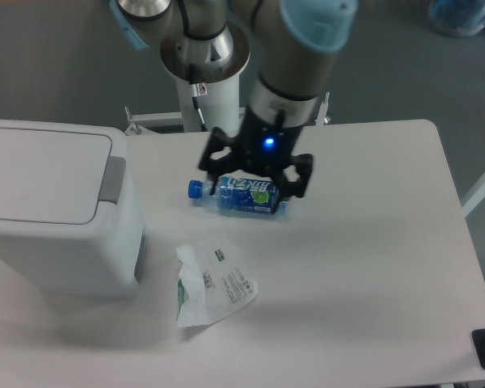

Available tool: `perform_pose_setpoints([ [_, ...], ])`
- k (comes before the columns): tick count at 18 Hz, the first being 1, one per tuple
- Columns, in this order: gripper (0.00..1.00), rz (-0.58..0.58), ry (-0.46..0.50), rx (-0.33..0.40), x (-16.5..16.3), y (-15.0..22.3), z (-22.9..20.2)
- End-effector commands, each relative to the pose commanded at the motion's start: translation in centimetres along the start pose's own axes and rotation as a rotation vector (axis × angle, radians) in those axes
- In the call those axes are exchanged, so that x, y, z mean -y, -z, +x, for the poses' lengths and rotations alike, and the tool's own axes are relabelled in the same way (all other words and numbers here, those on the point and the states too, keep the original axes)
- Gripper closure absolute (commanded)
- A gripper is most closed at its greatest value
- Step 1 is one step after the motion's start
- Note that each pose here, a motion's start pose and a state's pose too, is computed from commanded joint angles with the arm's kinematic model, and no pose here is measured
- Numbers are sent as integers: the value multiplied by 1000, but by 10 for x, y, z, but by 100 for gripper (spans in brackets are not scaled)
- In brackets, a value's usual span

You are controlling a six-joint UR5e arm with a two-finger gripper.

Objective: Open the trash can
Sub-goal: 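Move the gripper past the blue-labelled bottle toward the trash can lid, then push the trash can lid open with the gripper fingers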

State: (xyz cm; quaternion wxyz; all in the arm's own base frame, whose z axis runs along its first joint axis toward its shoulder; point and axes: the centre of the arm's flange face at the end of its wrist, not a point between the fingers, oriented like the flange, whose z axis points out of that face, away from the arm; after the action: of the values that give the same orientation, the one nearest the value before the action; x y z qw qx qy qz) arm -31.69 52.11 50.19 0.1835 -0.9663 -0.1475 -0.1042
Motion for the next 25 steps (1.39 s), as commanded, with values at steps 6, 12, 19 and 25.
perform_pose_setpoints([
  [6, 0, -22, -27, -27, 0, -19, 31],
  [12, 0, -27, -41, -37, -28, -14, 56],
  [19, 0, -42, -11, -45, -27, -24, 58],
  [25, 0, -41, -8, -53, -27, -25, 58],
])
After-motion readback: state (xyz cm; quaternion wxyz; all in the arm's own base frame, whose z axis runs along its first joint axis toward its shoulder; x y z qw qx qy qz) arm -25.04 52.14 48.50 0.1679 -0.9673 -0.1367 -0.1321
